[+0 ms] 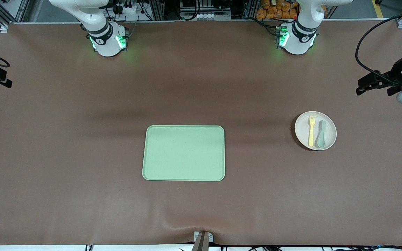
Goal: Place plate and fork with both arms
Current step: 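Reach the left gripper toward the rim of the white plate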
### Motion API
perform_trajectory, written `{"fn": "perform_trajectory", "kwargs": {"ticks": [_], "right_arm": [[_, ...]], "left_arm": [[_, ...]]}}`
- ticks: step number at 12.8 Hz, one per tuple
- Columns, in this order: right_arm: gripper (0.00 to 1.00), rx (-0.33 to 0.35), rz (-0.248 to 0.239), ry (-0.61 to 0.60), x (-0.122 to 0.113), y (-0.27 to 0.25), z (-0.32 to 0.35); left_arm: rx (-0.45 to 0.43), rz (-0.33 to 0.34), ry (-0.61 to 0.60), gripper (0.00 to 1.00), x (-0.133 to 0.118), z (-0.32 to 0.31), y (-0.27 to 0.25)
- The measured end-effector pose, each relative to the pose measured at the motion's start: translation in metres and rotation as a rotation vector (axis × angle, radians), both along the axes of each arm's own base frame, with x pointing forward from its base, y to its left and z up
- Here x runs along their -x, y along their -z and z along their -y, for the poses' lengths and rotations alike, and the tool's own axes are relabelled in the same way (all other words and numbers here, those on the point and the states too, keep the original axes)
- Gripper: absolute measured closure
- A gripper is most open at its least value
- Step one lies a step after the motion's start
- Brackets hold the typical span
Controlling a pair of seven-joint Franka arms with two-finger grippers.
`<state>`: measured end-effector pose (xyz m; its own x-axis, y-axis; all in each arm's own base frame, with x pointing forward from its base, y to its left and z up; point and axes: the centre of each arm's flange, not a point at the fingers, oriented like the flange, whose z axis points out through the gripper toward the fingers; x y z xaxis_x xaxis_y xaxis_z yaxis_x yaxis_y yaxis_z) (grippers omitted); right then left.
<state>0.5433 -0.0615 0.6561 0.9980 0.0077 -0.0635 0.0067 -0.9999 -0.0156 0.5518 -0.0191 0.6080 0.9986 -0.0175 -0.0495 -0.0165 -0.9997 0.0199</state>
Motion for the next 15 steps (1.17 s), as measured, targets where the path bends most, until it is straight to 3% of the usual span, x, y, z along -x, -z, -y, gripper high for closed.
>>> {"fn": "perform_trajectory", "kwargs": {"ticks": [7,15], "right_arm": [[0.00,0.000,-0.001,0.025,0.000,0.000,-0.001],[0.00,0.000,-0.003,0.027,0.000,0.001,-0.001]], "left_arm": [[-0.004,-0.024,-0.035,0.00,-0.016,-0.032,0.027],[0.022,-0.109,-0.114,0.00,-0.054,-0.125,0.128]]}}
